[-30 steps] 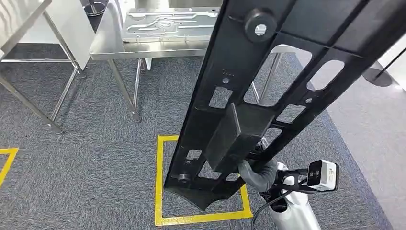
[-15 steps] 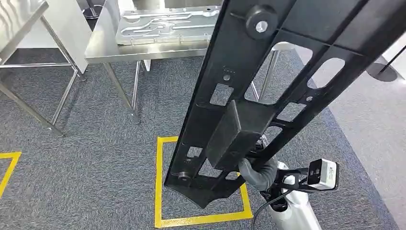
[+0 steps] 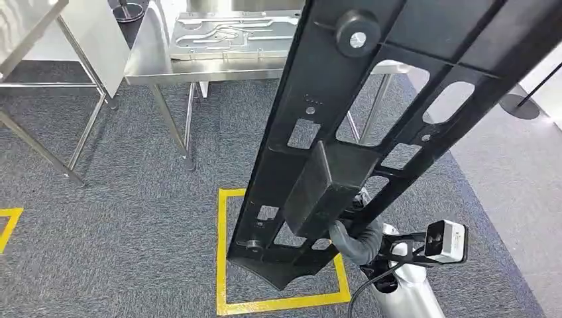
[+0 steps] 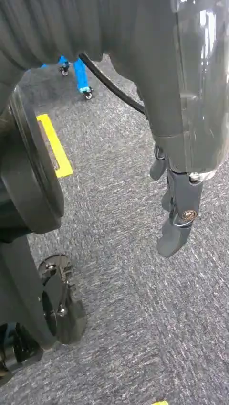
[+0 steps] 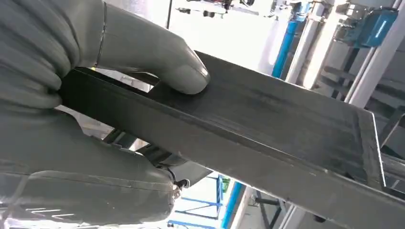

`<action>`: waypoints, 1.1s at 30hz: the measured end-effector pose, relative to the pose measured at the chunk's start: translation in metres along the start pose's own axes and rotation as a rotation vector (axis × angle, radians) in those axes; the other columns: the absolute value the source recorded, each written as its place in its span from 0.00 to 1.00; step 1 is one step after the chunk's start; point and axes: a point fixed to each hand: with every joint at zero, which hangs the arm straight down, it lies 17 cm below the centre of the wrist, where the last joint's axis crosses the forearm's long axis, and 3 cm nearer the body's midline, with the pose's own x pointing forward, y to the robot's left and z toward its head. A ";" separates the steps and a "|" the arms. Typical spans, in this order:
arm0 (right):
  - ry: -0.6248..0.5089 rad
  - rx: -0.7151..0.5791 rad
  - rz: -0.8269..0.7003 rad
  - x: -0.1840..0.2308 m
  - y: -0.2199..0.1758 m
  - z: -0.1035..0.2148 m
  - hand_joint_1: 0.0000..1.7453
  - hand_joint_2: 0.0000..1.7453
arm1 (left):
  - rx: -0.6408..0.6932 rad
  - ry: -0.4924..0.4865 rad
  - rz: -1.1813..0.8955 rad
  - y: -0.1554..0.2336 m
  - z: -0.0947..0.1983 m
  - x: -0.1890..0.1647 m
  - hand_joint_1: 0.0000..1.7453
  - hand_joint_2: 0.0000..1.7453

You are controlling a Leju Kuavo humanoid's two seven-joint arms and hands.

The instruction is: Take the parts from the cabinet and place them on the table.

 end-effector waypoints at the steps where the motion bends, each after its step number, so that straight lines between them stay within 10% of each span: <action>1: 0.000 0.000 0.000 0.000 0.000 0.000 1.00 1.00 | -0.001 0.000 0.000 0.000 0.000 0.000 0.00 1.00; 33: -0.002 0.008 0.006 0.000 -0.003 -0.003 1.00 1.00 | -0.016 -0.001 -0.001 -0.004 0.001 0.000 0.00 1.00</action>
